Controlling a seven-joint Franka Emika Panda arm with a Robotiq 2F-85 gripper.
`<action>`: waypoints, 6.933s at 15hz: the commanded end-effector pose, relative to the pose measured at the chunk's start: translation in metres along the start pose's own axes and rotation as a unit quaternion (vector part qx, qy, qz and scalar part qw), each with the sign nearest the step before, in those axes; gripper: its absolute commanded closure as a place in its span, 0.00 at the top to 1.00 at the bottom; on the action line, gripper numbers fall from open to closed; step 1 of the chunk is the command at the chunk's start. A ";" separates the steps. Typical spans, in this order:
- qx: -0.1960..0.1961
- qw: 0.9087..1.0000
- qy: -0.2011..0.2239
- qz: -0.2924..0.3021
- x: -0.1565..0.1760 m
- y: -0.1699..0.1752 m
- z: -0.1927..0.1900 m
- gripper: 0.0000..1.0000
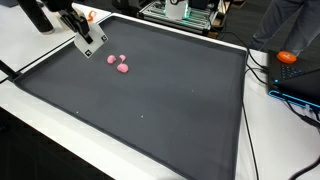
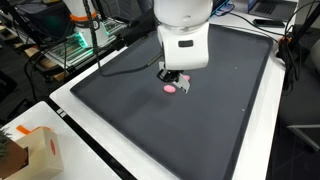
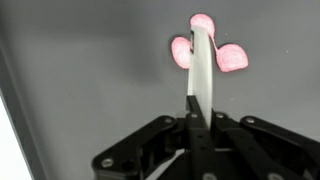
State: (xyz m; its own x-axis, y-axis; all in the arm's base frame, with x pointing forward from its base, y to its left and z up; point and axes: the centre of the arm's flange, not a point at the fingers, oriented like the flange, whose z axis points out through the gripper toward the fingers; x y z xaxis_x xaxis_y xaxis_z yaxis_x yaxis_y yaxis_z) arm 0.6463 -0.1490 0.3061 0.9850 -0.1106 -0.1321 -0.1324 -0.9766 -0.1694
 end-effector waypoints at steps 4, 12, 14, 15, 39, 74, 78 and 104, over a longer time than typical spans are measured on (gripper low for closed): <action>0.034 0.998 0.026 -0.038 -0.048 0.029 0.013 0.01; 0.013 0.994 0.039 -0.099 -0.059 0.033 0.018 0.01; 0.006 0.993 0.042 -0.115 -0.060 0.029 0.017 0.01; 0.000 0.992 0.043 -0.121 -0.060 0.027 0.016 0.01; -0.094 0.972 0.072 -0.202 -0.092 -0.124 0.037 0.01; -0.159 0.953 0.166 -0.197 -0.116 -0.237 -0.047 0.04; -0.156 0.960 0.138 -0.185 -0.100 -0.218 -0.023 0.01; -0.124 0.973 0.081 -0.180 -0.060 -0.138 0.094 0.01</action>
State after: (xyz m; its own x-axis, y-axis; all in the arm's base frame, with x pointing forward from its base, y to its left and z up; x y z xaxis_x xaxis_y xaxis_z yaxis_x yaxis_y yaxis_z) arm 0.5877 0.0145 0.2562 0.9723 0.2287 0.0487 0.2245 -0.9713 0.0785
